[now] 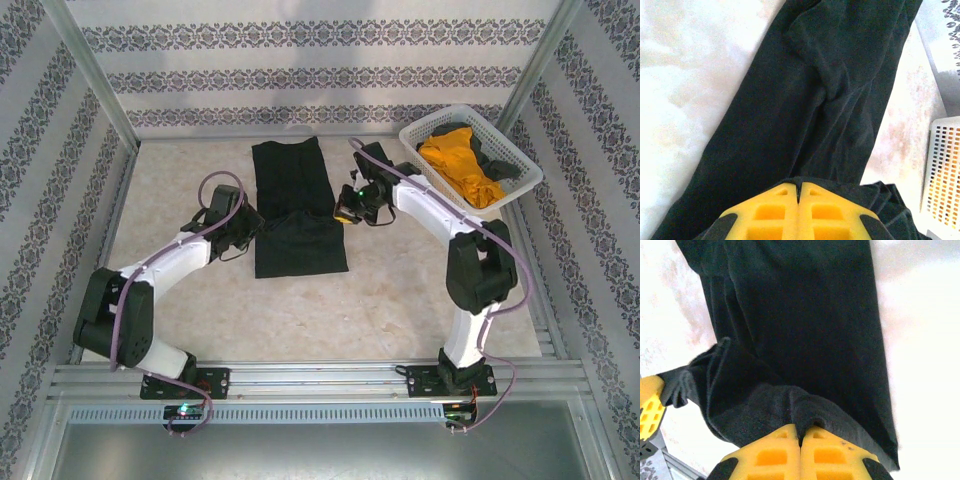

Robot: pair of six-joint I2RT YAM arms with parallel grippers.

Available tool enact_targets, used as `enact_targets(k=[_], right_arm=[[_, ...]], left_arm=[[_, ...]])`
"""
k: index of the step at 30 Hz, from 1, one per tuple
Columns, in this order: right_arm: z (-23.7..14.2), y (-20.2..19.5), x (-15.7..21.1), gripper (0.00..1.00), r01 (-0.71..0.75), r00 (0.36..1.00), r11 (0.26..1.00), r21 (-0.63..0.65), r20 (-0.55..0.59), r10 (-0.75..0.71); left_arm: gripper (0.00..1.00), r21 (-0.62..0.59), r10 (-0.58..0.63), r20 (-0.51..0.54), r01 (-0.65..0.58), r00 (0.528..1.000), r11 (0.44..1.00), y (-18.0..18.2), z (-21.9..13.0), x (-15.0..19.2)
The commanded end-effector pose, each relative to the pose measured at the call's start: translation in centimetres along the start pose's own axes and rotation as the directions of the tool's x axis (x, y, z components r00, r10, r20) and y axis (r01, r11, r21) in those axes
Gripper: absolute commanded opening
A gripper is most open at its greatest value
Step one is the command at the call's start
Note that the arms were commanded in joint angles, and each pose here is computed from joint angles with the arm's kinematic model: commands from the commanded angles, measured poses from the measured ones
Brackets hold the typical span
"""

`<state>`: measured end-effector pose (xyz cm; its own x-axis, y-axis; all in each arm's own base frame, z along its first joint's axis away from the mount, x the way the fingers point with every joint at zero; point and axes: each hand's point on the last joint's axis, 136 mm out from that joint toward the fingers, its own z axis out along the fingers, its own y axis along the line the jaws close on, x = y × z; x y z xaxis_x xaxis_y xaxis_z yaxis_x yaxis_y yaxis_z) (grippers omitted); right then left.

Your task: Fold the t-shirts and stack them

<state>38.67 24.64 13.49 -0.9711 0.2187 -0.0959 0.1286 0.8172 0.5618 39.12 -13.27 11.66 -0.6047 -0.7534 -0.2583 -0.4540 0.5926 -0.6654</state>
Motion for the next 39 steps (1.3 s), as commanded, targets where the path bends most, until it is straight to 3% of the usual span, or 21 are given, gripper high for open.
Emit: enact_targets(k=[1,10,11,13,14,18,23,28,33,39], right_arm=[[0.5,0.4,-1.9,0.00,0.008,1.000,1.000,-0.007,0.015,-0.008],[3.7,-1.1,-4.6,0.00,-0.045,0.999,0.999,0.012,-0.011,0.045],[4.0,-1.3,-4.9,0.05,-0.051,0.999,0.999,0.013,-0.015,0.052],[4.4,-1.4,-5.7,0.33,-0.052,0.998,0.999,-0.010,-0.023,0.051],[4.2,-1.1,-6.1,0.41,-0.038,0.999,0.999,-0.028,-0.019,0.037],[1.3,0.3,-7.5,0.53,0.043,0.999,0.997,-0.065,0.034,-0.041],[-1.6,-2.1,-5.7,0.53,0.012,0.998,0.999,-0.043,0.067,-0.009],[0.1,-6.8,1.9,0.52,-0.107,0.994,0.994,0.012,-0.019,0.107],[2.0,-8.4,5.6,0.53,-0.208,0.976,0.978,-0.017,-0.061,0.207],[4.9,-8.2,7.1,0.54,-0.246,0.960,0.969,-0.010,-0.139,0.243]], left_arm=[[0.00,0.066,0.031,0.027,-0.033,0.999,0.997,-1.7,0.6,-1.8],[0.00,0.045,0.005,-0.002,-0.005,1.000,0.999,-0.8,4.1,-3.1],[0.07,0.047,0.005,-0.004,-0.005,1.000,0.999,-0.8,4.3,-3.2],[0.28,0.032,-0.005,-0.005,0.005,1.000,0.999,-0.4,4.8,-3.7],[0.37,0.018,-0.003,0.003,0.003,1.000,1.000,-0.3,4.6,-3.9],[0.46,-0.043,-0.002,0.050,0.005,0.999,0.999,1.0,1.9,-4.2],[0.47,-0.067,-0.050,-0.013,0.049,0.999,0.997,3.7,-0.9,-0.2],[0.49,-0.094,-0.183,-0.097,0.174,0.978,0.980,7.6,-1.9,5.0],[0.56,-0.084,-0.250,-0.127,0.241,0.960,0.967,8.2,-0.7,6.7],[0.54,-0.041,-0.293,-0.137,0.290,0.946,0.956,7.2,1.6,6.6]])
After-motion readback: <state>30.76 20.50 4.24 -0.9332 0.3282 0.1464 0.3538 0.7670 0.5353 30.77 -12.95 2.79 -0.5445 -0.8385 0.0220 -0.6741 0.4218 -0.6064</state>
